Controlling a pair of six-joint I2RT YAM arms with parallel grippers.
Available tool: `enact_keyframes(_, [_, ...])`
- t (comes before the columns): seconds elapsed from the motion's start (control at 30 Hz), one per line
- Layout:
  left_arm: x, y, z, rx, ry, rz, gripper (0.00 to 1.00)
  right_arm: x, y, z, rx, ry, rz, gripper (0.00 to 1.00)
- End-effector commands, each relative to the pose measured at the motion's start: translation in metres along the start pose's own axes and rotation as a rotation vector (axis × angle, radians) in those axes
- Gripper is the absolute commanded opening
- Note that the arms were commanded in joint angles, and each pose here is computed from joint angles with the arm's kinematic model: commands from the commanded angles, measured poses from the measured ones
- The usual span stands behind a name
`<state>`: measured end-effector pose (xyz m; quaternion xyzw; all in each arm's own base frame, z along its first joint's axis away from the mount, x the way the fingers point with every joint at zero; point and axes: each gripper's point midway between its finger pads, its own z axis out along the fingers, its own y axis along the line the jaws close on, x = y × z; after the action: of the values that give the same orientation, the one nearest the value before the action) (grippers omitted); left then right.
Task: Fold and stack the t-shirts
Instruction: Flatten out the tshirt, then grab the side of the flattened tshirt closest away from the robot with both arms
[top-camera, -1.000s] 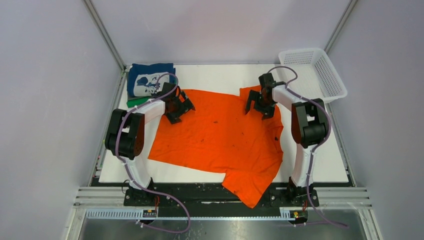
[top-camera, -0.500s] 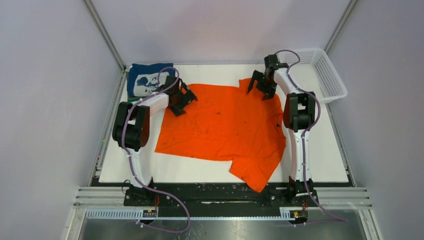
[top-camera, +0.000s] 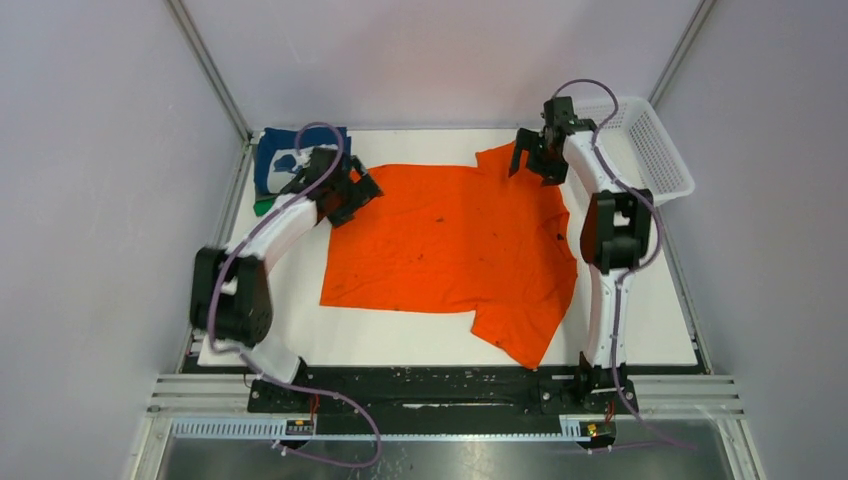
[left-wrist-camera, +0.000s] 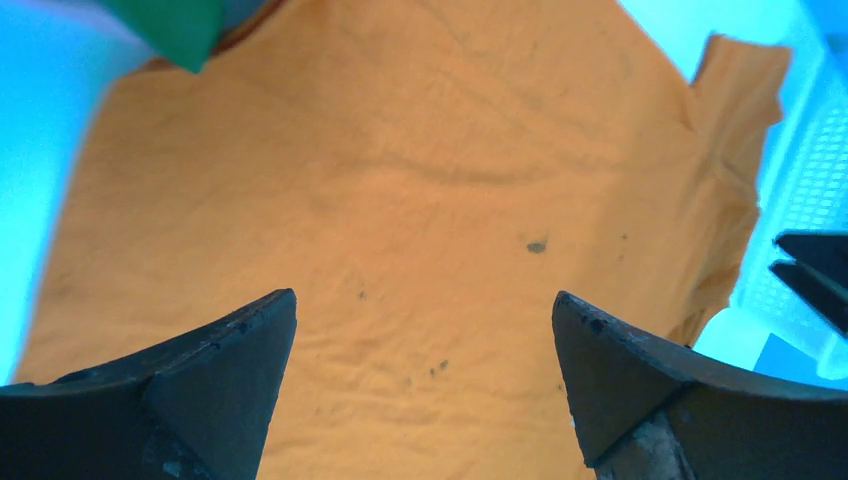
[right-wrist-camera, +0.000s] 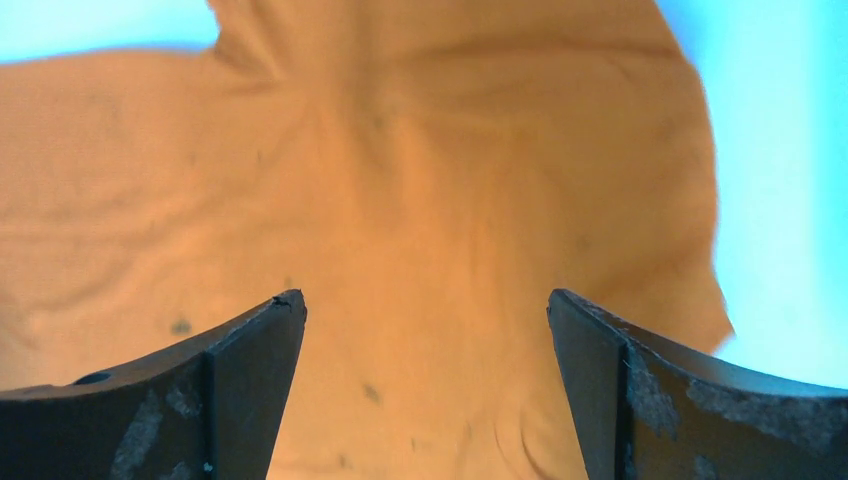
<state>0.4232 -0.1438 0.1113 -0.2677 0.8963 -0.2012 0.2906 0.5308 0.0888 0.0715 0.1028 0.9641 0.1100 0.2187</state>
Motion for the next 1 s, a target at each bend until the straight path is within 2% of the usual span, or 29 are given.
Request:
enact_keyframes(0.0, [-0.011,0.044,-0.055,-0.107,-0.111,-0.001,0.99,-0.039,0.016,-0.121,-0.035,-0.372,-0.094,0.99])
enact_keyframes(0.1, [0.007,0.088,-0.079,-0.203,-0.131,-0.037,0.99,-0.018,0.007,-0.150,-0.043,-0.469,-0.073,1.00])
enact_keyframes(0.17, [0.019,0.112,-0.097,-0.252,-0.158,-0.056,0.99,0.000,-0.003,-0.157,-0.081,-0.489,0.011,0.99])
enact_keyframes(0.33, [0.051,0.169,-0.133,-0.372,-0.208,-0.127,0.99,0.042,-0.040,-0.159,-0.161,-0.449,0.252,1.00])
enact_keyframes(0.43, [0.074,0.186,-0.131,-0.388,-0.171,-0.167,0.96,0.064,-0.042,-0.158,-0.185,-0.423,0.287,0.99])
enact_keyframes(0.57, [0.088,0.192,-0.117,-0.389,-0.126,-0.186,0.76,0.078,-0.029,-0.159,-0.274,-0.400,0.321,0.99])
enact_keyframes(0.67, [0.090,0.196,-0.108,-0.423,-0.104,-0.185,0.66,0.087,-0.030,-0.158,-0.267,-0.366,0.324,0.99])
enact_keyframes(0.8, [0.094,0.196,-0.093,-0.449,-0.052,-0.181,0.56,0.098,-0.034,-0.159,-0.249,-0.350,0.321,0.99])
enact_keyframes(0.97, [0.102,0.202,-0.077,-0.499,0.006,-0.173,0.50,0.107,-0.044,-0.162,-0.193,-0.356,0.318,0.99])
